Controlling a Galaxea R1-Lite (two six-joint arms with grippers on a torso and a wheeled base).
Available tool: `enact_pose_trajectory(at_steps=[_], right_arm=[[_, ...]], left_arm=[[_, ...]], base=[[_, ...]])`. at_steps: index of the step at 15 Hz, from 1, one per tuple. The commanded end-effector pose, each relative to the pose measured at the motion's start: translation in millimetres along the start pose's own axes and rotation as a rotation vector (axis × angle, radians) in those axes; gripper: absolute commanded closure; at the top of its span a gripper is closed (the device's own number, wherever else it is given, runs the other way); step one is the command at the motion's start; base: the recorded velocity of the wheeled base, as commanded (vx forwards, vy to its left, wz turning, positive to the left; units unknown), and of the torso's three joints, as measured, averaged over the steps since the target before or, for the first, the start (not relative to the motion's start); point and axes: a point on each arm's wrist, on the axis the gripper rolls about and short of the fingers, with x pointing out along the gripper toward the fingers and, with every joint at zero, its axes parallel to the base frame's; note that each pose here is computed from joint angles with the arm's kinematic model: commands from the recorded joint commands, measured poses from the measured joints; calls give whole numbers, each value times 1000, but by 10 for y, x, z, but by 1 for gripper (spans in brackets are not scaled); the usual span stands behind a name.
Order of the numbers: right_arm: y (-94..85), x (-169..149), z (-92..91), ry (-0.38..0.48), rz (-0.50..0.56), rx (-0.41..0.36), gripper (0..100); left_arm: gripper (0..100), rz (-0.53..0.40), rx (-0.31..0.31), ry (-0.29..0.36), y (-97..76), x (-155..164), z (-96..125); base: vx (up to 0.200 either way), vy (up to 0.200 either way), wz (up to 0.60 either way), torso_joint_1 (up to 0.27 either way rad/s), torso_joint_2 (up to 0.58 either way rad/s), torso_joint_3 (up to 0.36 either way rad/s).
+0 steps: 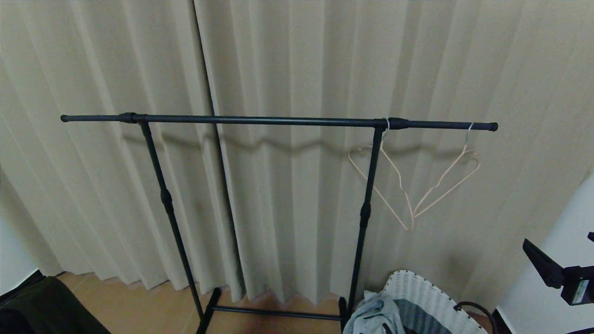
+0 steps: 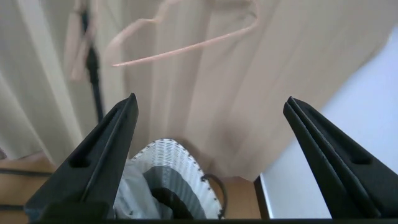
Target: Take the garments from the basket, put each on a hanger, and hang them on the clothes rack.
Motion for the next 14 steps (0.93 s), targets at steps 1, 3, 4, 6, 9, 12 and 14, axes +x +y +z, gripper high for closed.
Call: enact_pose_trajectory(at_steps=[1,3,4,6,9,12,14], right_arm=[[0,2,1,-1,0,-1,0],[-2,4,2,-2,0,-2,0],[0,4,4,-4,0,-2,0],[-1,-7,9,-8,-1,-56,0],[-9,109,81,-13,-2,-69,0],[-7,289,122,6,6,-70,0],[-12,364,188,-14,18,-60,0]], left_arm=[[100,1,6,-1,1,0,5],[100,4,4,-15,5,-25,6],[100,4,4,-15,5,-25,6],[100,4,0,-24,9,-31,28],[100,5,-1,-31,14,-32,53],[100,-56,-1,-36,-6,-36,26],[100,-57,-2,-41,-4,-36,44]], base=[[0,0,0,0,0,0],[0,0,0,0,0,0],[0,0,0,0,0,0],[100,0,0,6,4,1],[200,0,0,-9,-1,7],[200,0,0,12,6,-1],[200,0,0,2,7,2]])
